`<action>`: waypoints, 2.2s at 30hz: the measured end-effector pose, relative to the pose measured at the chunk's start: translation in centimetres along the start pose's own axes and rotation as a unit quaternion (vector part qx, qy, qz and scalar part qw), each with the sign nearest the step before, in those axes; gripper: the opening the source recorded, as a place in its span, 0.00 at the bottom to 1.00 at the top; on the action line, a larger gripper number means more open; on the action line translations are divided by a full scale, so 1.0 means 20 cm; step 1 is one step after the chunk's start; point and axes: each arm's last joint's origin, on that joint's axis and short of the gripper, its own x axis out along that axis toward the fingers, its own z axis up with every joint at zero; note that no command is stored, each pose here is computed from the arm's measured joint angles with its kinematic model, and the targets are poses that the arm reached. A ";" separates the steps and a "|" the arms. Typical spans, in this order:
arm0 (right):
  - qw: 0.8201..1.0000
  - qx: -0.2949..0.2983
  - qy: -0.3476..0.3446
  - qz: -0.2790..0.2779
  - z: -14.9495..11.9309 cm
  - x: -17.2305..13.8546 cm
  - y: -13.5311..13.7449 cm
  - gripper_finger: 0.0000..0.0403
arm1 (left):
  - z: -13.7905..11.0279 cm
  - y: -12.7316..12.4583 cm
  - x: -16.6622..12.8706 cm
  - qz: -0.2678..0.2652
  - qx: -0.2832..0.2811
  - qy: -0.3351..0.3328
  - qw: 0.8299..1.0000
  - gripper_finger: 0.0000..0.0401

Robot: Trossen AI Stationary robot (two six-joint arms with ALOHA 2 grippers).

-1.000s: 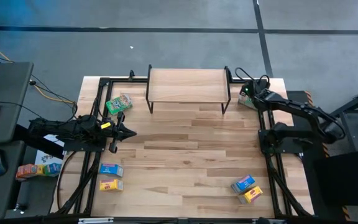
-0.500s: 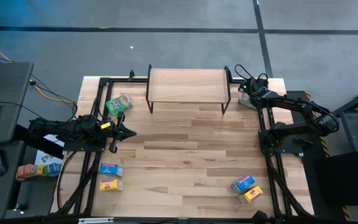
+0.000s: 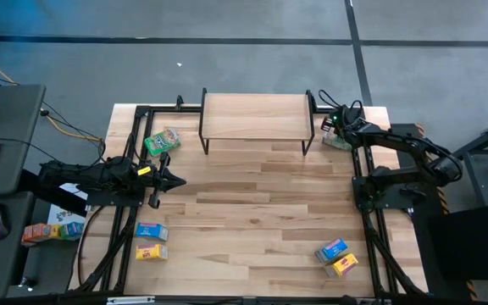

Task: Stack cereal on shelf
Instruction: Move the right green cereal box on the shelf

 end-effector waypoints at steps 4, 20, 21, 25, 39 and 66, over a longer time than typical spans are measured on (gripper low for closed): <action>0.999 -0.029 0.021 0.018 -0.03 -0.03 0.01 0.00 | 0.00 0.00 0.00 0.000 0.000 0.000 1.000 0.00; 0.984 -0.147 0.092 0.028 -0.17 -0.18 0.00 0.00 | 0.00 0.00 0.00 0.000 0.000 0.000 1.000 0.00; 0.982 -0.159 0.097 0.029 -0.18 -0.19 -0.01 0.00 | 0.00 0.00 0.00 0.000 0.000 0.000 1.000 0.00; 0.975 -0.188 0.116 0.034 -0.19 -0.22 -0.03 0.00 | 0.00 0.00 0.00 0.000 0.000 0.000 1.000 0.00; 0.943 -0.263 0.182 0.094 -0.28 -0.30 -0.02 0.00 | 0.00 0.00 0.00 0.000 0.000 0.000 1.000 0.00; 0.879 -0.350 0.285 0.152 -0.55 -0.51 -0.03 0.00 | 0.00 0.00 0.00 0.000 0.000 0.000 1.000 0.00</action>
